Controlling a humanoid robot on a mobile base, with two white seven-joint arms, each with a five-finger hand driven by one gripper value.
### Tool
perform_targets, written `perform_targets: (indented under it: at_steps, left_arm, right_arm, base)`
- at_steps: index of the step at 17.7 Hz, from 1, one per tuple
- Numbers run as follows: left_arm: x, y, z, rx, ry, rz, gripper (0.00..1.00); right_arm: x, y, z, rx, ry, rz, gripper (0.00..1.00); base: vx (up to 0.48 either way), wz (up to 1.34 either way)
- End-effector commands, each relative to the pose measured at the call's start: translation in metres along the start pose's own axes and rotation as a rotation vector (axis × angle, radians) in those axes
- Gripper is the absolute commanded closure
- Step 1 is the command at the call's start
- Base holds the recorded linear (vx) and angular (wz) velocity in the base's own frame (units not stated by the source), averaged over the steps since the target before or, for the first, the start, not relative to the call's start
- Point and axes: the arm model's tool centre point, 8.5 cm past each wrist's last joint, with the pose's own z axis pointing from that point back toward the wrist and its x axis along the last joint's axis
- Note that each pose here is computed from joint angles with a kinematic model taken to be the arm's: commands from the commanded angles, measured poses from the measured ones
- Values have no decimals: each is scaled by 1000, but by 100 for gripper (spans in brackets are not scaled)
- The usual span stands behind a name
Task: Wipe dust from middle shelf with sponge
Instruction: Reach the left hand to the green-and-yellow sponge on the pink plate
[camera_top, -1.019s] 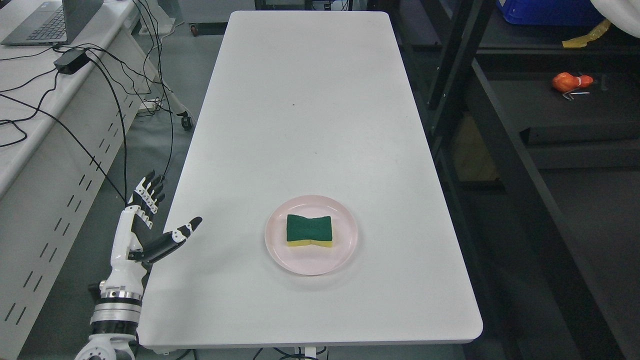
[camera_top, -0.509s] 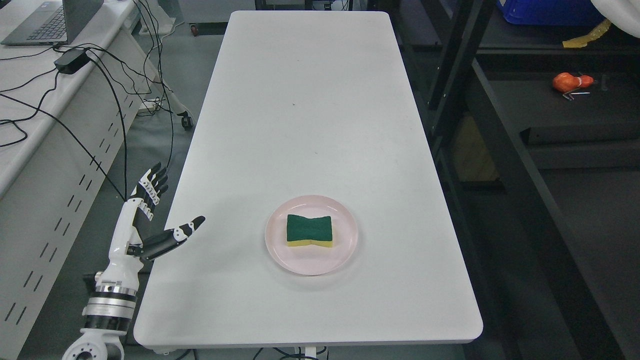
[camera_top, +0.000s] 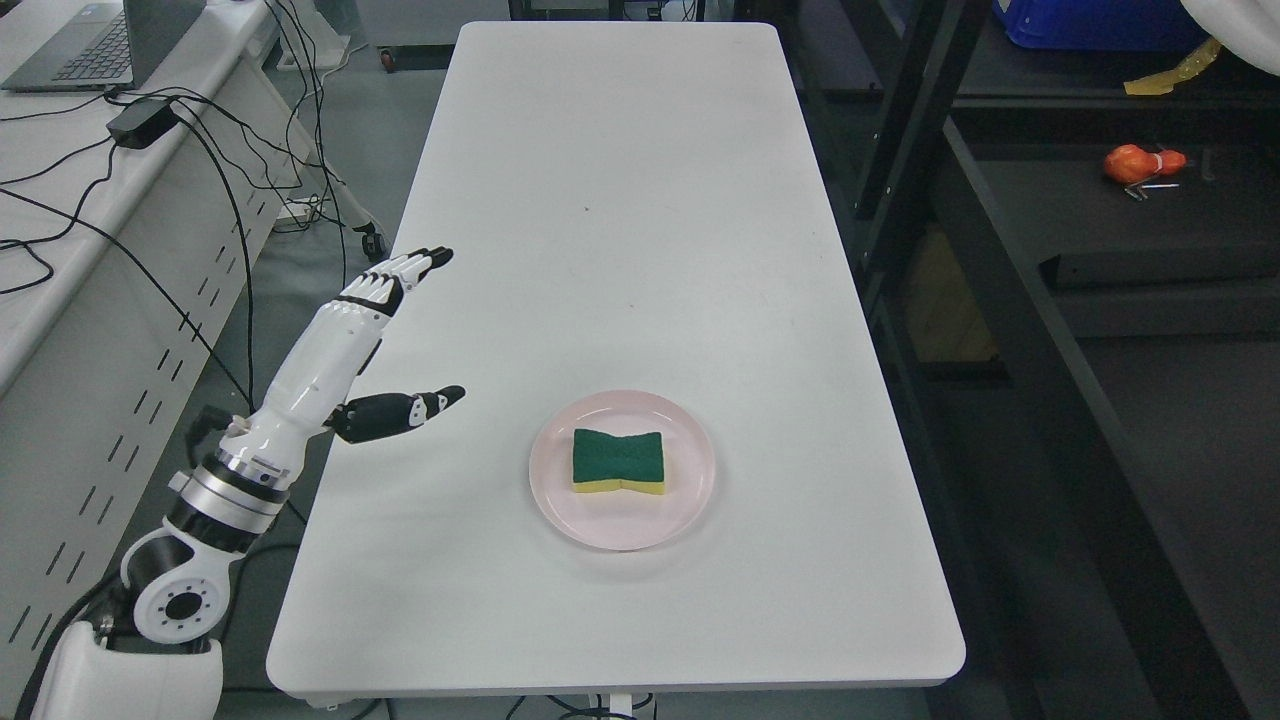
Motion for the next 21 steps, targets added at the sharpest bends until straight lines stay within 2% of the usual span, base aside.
perform_targets:
  at_steps: [1, 4, 9, 17, 21]
  left_arm:
    - [-1, -61, -46, -529, -172, -513, 4]
    - [24, -100, -64, -615, -257, -547, 4]
    - [64, -140, -87, -678, -362, -575, 4]
    - [110, -172, -96, -716, -471, -555, 5]
    - [112, -176, -93, -726, -460, -542, 12]
  right_arm:
    - [10, -9, 0, -8, -23, -2, 0]
    - [9, -10, 0, -9, -22, 0, 0]
    - [10, -9, 0, -8, -23, -2, 0]
    - [9, -10, 0, -9, -22, -2, 0]
    - [9, -10, 0, -9, -22, -2, 0]
  base:
    - [0, 0]
    - [0, 0]
    - [0, 0]
    - [0, 0]
    - [0, 0]
